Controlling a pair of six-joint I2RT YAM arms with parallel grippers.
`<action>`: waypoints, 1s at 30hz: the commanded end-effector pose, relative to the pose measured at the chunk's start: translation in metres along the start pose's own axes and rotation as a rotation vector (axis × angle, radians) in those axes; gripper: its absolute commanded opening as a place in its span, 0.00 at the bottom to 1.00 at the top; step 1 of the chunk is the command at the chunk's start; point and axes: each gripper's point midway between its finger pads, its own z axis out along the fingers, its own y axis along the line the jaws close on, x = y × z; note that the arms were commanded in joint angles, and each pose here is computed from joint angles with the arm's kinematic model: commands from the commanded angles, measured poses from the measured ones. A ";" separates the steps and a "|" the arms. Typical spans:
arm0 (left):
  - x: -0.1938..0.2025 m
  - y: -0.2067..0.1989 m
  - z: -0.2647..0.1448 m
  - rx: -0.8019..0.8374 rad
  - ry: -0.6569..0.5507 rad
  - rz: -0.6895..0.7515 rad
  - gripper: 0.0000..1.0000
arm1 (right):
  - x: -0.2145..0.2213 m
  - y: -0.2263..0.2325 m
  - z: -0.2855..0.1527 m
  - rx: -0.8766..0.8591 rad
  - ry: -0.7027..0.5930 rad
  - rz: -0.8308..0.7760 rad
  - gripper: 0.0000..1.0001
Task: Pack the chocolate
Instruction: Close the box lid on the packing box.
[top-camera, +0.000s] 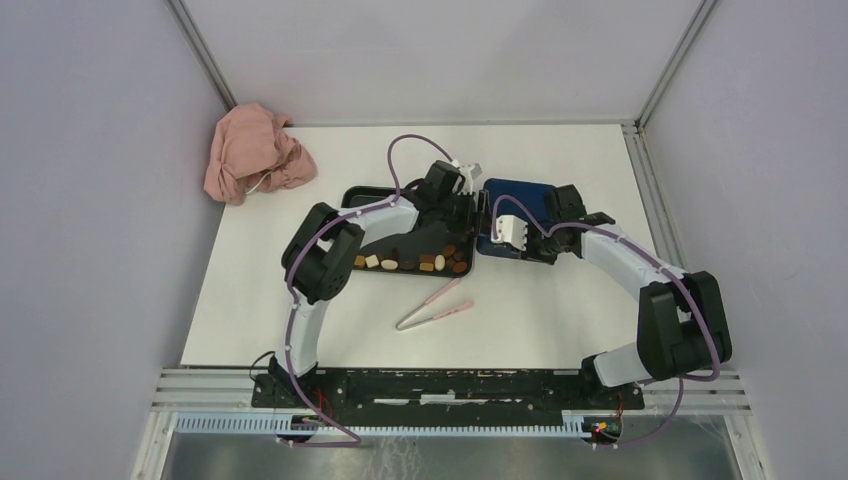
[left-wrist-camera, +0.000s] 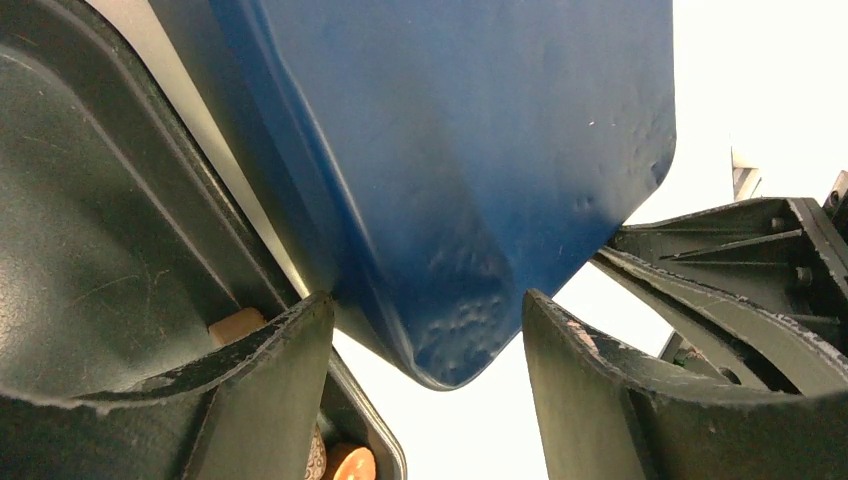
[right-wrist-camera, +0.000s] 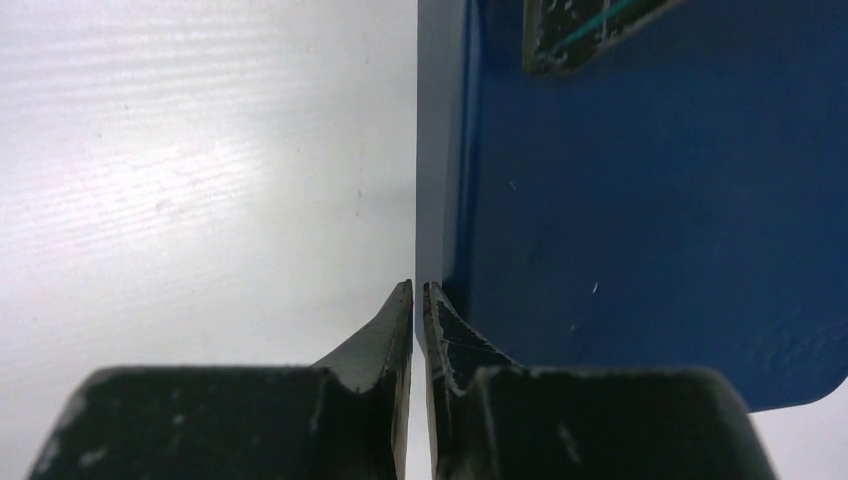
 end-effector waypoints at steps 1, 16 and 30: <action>-0.003 0.011 0.005 -0.042 0.008 0.012 0.75 | 0.007 -0.007 -0.010 -0.018 0.014 -0.019 0.13; 0.003 0.029 0.017 -0.091 0.060 -0.050 0.75 | -0.035 -0.107 -0.075 0.195 -0.158 0.151 0.13; 0.005 0.033 0.024 -0.089 0.082 -0.077 0.75 | 0.061 -0.175 0.004 0.272 0.173 0.419 0.05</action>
